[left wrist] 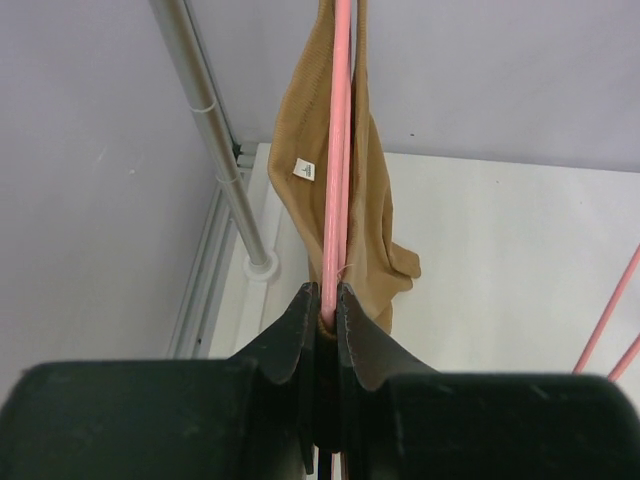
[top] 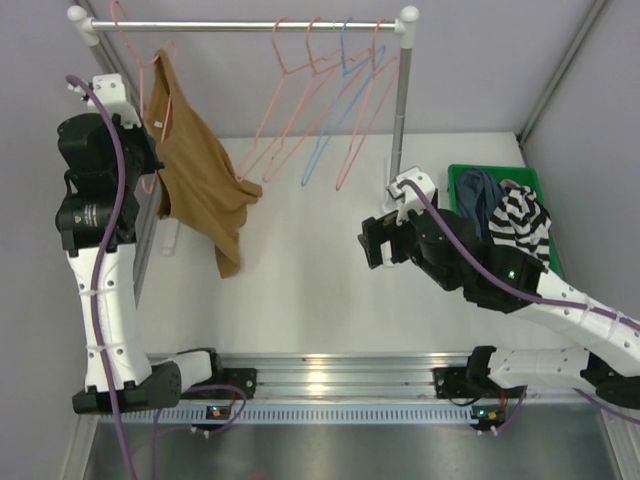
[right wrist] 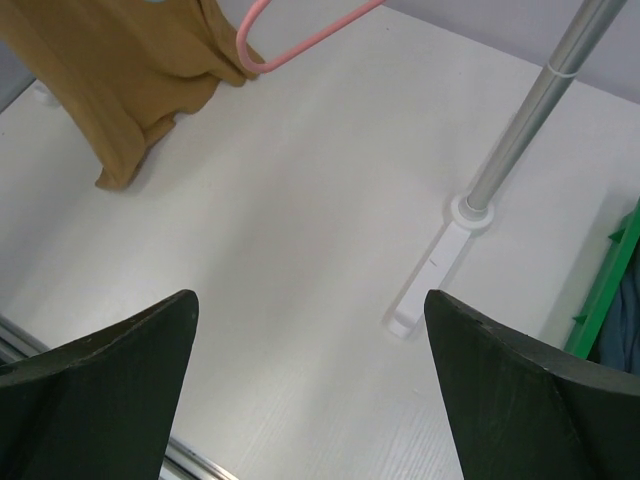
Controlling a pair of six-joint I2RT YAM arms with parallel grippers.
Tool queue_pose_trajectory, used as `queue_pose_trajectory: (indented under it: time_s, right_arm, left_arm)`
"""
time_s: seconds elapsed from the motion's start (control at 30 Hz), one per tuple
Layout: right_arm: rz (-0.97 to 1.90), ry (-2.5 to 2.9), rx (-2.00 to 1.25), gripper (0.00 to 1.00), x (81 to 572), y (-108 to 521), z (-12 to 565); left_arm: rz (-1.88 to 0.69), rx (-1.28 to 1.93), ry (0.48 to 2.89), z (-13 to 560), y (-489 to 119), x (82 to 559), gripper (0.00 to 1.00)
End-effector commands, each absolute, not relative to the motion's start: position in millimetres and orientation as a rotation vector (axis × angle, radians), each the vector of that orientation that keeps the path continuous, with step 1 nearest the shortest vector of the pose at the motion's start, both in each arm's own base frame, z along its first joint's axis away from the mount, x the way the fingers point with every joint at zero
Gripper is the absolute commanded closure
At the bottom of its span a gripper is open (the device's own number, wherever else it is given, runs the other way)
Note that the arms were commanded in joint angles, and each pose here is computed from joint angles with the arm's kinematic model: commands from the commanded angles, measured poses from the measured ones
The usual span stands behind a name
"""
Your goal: Place the tank top on the hanger
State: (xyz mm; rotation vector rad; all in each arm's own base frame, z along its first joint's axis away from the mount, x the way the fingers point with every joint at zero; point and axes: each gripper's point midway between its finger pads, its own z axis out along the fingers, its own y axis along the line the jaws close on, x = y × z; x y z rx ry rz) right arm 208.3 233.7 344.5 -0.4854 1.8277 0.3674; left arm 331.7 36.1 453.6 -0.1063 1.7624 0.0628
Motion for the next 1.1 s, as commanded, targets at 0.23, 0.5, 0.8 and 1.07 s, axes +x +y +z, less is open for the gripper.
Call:
queue_pose_trajectory:
  time_s: [0.23,0.5,0.8,1.07]
  right_arm:
    - [0.417,1.775,-0.542,0.05,211,260,364]
    - [0.418,1.772,-0.571,0.05,213,270,363]
    - [0.412,1.783,-0.594,0.04,212,271,355]
    - [0.418,1.787,-0.597,0.04,212,273,351]
  left_arm:
    - [0.106,-0.080,1.636,500,59,359,1.00]
    - [0.077,-0.098,1.636,500,78,381,1.00]
    - [-0.046,-0.203,1.686,471,104,395,1.00]
    - [-0.061,-0.244,1.740,449,105,391,0.98]
